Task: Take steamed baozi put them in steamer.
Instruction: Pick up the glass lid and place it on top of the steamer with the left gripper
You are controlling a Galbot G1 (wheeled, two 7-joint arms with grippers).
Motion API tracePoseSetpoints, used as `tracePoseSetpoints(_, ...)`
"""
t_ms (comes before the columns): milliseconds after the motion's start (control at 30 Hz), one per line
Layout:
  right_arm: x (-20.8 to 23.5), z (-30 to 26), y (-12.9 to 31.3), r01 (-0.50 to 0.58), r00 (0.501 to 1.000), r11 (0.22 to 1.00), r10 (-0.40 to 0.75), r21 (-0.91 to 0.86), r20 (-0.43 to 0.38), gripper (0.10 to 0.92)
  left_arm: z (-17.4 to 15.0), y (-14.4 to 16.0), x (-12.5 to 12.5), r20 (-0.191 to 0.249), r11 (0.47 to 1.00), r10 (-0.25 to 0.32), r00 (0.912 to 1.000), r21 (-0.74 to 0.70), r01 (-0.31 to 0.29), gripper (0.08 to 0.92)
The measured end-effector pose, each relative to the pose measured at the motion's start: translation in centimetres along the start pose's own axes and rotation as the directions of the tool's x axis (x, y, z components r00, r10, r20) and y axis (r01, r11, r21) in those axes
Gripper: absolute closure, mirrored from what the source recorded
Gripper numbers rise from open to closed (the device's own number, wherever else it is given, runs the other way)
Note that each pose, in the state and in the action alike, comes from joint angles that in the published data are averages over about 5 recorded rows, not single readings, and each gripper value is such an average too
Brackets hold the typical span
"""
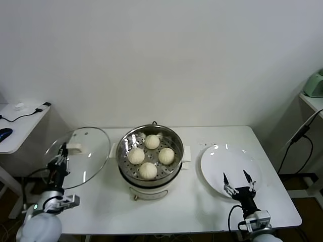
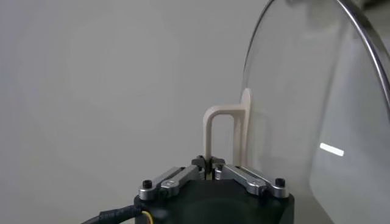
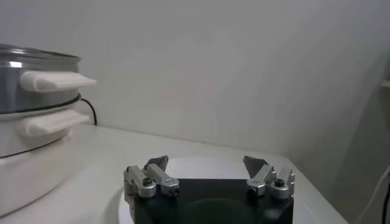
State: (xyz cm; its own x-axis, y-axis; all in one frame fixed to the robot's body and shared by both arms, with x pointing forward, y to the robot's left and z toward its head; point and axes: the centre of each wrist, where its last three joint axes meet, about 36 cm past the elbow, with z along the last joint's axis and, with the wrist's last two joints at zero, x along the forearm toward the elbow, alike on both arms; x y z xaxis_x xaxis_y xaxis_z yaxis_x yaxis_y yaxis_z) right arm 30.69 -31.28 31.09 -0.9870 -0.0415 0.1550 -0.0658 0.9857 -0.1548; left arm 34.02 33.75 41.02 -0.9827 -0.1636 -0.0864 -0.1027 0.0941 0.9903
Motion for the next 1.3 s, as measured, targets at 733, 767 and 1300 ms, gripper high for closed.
tracePoseSetpoints(733,1.7,1.9,1.5,-0.001,0.999,1.000,0.001,-0.007,0.034,0.199,-20.4,2.9,1.3,0.075,0.996,0.070,0.9947,0.050,-0.074,0.862)
tracePoseSetpoints(767,1.8,2.0,1.5,-0.002,0.999,1.000,0.003,-0.008,0.034,0.200,-21.0,2.8,1.3,0.077,0.996,0.069,0.9946,0.053,-0.073,0.862)
tracePoseSetpoints(1300,2.4,3.0,2.1,-0.028,0.998,0.999,0.030,-0.025,0.061,0.200,-26.6,0.5,0.8,0.082,0.997,0.076,0.9937,0.017,-0.077,0.862)
